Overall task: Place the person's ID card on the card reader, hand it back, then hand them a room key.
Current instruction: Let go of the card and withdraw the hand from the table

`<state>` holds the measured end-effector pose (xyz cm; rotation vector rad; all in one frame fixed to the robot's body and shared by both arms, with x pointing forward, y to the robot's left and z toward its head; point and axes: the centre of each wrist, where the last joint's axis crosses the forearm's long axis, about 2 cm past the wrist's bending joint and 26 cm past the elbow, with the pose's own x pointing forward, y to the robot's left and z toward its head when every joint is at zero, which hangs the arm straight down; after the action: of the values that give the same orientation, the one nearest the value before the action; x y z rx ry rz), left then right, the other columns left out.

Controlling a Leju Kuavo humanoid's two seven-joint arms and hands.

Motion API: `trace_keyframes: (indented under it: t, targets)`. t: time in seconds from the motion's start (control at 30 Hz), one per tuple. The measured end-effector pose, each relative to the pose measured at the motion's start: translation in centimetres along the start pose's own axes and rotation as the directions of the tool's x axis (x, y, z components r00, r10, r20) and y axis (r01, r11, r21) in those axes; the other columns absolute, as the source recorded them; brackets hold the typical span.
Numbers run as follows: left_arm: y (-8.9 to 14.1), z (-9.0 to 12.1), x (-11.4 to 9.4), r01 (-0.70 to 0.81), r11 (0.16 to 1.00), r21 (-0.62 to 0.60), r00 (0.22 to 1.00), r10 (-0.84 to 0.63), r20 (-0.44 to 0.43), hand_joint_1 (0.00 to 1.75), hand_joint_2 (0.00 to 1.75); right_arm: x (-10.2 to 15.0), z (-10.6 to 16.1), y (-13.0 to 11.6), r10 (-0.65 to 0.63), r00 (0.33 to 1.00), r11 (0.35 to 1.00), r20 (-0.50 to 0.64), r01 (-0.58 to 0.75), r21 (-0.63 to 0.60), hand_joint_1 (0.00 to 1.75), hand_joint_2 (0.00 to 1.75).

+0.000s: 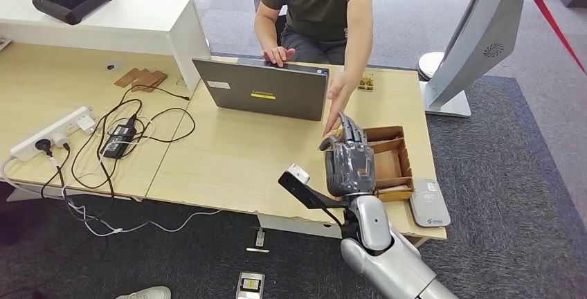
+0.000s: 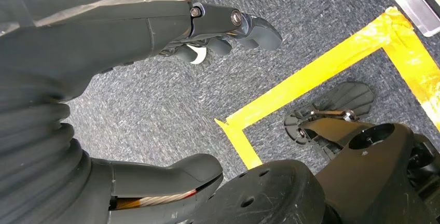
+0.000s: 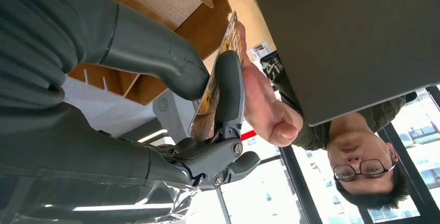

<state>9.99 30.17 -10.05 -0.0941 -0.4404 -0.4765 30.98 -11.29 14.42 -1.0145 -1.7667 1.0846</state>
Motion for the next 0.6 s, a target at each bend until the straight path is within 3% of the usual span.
trace_keyframes:
  t: [0.23,0.37,0.6]
  targets:
    - [-0.01,-0.01,0.06,0.013,1.0,-0.013,1.0,-0.013,-0.001,0.0,1.75,0.38,0.01,0.47,0.018,1.0,1.0,0.006,-0.018,0.014,1.75,1.75]
    - [0.0,-0.02,0.1,0.017,1.0,-0.016,1.0,-0.017,-0.002,0.0,1.75,0.48,0.02,0.67,0.026,1.0,0.999,0.006,-0.026,0.024,0.0,1.75]
    - [0.04,-0.04,0.17,0.035,0.999,-0.019,0.999,-0.035,-0.008,0.0,1.75,0.47,0.09,0.75,0.038,0.999,0.999,-0.006,-0.038,0.02,0.0,1.75]
